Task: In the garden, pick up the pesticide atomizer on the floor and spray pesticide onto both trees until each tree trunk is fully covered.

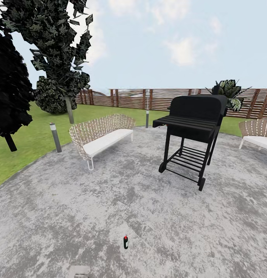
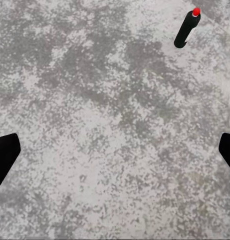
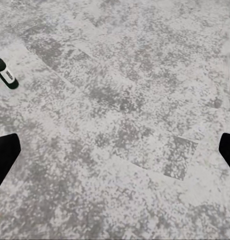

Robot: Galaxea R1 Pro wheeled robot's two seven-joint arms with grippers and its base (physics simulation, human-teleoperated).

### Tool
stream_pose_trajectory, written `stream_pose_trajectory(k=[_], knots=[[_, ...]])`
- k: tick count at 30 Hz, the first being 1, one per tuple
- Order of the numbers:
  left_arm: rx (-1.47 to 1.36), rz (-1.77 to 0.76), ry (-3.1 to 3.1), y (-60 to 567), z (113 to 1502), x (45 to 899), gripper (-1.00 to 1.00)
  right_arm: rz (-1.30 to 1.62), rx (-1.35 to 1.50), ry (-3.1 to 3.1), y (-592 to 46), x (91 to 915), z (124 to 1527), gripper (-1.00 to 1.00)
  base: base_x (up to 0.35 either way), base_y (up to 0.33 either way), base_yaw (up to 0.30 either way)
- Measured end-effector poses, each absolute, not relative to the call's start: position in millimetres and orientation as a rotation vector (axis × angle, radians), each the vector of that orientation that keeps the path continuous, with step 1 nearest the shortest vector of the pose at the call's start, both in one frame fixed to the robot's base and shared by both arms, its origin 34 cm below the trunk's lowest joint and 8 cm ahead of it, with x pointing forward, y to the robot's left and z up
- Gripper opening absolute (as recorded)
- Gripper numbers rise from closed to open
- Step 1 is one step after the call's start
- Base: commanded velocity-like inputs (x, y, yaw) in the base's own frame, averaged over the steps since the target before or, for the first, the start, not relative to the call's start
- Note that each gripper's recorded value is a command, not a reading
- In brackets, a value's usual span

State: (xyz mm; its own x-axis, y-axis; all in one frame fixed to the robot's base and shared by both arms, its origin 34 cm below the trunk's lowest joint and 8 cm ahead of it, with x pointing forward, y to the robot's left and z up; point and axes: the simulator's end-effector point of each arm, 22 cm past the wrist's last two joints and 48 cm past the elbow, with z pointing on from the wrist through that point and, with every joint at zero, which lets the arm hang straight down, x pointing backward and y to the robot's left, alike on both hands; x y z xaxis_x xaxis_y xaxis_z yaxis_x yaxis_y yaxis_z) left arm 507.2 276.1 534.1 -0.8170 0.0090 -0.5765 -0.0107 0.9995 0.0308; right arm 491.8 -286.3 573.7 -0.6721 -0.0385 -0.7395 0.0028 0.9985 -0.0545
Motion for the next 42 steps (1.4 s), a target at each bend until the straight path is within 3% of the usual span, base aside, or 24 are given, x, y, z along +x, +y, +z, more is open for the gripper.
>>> stream_pose_trajectory(k=[8, 23, 42], knots=[[-0.019, 0.035, 2.404, 276.1, 552.1, 531.9, 1.0, -0.088, -0.037, 2.276, -300.1, 494.6, 577.5, 1.0, 0.039, 0.038, -0.18], [-0.029, 0.033, 2.397, 277.0, 552.3, 532.8, 1.0, -0.089, -0.034, 2.3, -301.1, 486.4, 569.3, 1.0, 0.195, 0.228, -0.299], [-0.023, 0.03, 2.389, 275.6, 546.5, 535.3, 1.0, -0.09, -0.033, 2.302, -301.4, 485.1, 561.0, 1.0, 0.004, 0.016, -0.3]])
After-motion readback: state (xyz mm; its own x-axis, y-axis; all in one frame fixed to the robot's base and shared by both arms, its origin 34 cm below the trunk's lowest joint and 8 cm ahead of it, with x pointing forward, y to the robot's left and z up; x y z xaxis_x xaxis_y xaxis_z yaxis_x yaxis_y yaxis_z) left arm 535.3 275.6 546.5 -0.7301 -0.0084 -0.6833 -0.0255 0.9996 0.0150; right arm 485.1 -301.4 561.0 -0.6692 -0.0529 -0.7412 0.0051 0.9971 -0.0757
